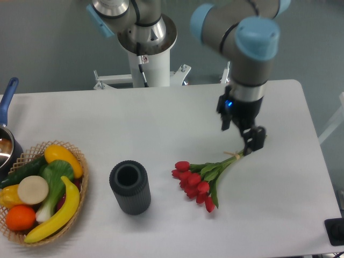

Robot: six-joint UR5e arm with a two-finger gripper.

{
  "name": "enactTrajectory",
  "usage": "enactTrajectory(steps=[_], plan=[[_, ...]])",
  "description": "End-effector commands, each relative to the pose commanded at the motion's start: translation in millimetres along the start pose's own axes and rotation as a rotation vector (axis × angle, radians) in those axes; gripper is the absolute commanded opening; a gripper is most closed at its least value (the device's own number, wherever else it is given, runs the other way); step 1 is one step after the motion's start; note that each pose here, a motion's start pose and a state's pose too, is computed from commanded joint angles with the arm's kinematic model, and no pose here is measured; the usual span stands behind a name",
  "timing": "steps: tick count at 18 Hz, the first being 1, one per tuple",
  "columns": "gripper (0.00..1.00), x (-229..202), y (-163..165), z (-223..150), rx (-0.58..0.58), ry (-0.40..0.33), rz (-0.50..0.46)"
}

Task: Place the flowers on the table
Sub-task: 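Raise the open gripper up away from the tulips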

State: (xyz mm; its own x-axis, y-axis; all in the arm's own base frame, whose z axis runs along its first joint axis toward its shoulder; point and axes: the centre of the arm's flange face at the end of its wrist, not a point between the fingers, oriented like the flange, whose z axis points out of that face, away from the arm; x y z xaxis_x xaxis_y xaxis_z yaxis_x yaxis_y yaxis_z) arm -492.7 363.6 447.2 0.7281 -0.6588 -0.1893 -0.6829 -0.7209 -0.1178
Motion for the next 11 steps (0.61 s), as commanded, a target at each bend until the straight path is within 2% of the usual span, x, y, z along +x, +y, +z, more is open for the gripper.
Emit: enactTrajectory(steps=[5, 11], plan=[[1.0, -3.3, 18.8, -35.8, 0.012, 0.012, -0.02], [1.0, -3.4, 27.2, -41.4, 0.072, -0.02, -0.049]])
